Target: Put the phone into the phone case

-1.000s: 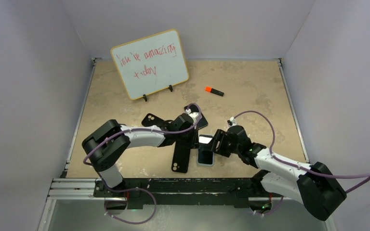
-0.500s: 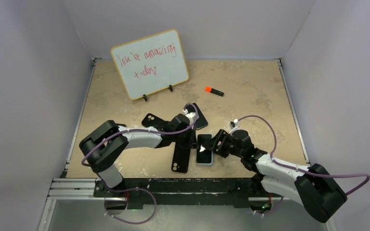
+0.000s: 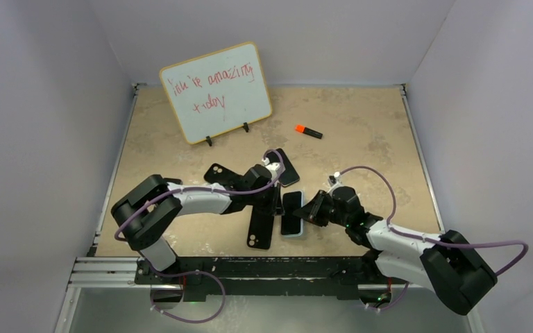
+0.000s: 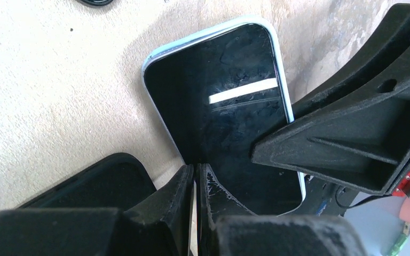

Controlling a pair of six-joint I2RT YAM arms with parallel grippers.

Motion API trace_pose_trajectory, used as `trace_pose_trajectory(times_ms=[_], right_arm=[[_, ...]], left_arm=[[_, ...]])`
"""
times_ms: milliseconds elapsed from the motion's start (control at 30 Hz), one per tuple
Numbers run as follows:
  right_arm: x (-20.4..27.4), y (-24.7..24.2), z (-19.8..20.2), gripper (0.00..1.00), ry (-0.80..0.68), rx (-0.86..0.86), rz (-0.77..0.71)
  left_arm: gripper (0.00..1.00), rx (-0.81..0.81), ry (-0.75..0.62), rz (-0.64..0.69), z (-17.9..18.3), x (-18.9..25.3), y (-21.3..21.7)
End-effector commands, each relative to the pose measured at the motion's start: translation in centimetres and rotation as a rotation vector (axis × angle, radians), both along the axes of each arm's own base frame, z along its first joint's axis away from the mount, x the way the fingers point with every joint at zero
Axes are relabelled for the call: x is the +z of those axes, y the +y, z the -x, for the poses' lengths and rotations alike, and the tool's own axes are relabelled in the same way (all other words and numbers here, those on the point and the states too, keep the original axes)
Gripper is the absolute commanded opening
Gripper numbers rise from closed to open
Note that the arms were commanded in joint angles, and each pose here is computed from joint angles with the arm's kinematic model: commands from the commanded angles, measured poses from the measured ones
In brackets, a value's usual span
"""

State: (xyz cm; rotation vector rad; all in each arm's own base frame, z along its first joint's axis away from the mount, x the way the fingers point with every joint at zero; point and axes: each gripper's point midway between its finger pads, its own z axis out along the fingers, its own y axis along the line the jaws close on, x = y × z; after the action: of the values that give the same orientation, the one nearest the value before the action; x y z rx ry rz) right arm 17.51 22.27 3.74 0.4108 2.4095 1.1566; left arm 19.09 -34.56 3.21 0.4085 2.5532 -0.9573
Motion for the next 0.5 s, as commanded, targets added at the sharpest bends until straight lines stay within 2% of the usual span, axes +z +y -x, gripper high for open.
trace_pose_trajectory(times_ms=[0, 100, 167, 200, 300, 400, 467], right_arm=[[2.0, 1.4, -0.5, 0.09, -0.043, 0.043, -0.040], [4.1, 1.7, -1.5, 0.04, -0.117, 0.054, -0.036], [5.7, 2.0, -2.0, 0.00, -0.161, 0.060, -0.047], [6.6, 2.3, -1.9, 0.00, -0.176, 0.076, -0.064], [9.3, 3.0, -1.9, 0.00, -0.233, 0.106, -0.127], [12.0, 3.7, -2.2, 0.00, -0.318, 0.133, -0.189], [13.8, 4.4, -2.1, 0.00, -0.364, 0.168, -0.237]], left_arm=[[0.11, -0.060, -0.037, 0.045, 0.4, 3.0, -0.7], [0.18, -0.035, -0.085, 0.018, -0.6, 5.8, 1.2], [0.29, -0.018, -0.136, 0.060, -1.6, 8.9, 2.4], [0.38, -0.002, -0.161, 0.079, -2.2, 10.4, 3.1], [0.54, 0.046, -0.237, 0.104, -3.6, 14.4, 5.6], [0.69, 0.070, -0.282, 0.152, -4.2, 17.3, 7.5], [0.75, 0.068, -0.293, 0.206, -4.2, 19.0, 8.2]])
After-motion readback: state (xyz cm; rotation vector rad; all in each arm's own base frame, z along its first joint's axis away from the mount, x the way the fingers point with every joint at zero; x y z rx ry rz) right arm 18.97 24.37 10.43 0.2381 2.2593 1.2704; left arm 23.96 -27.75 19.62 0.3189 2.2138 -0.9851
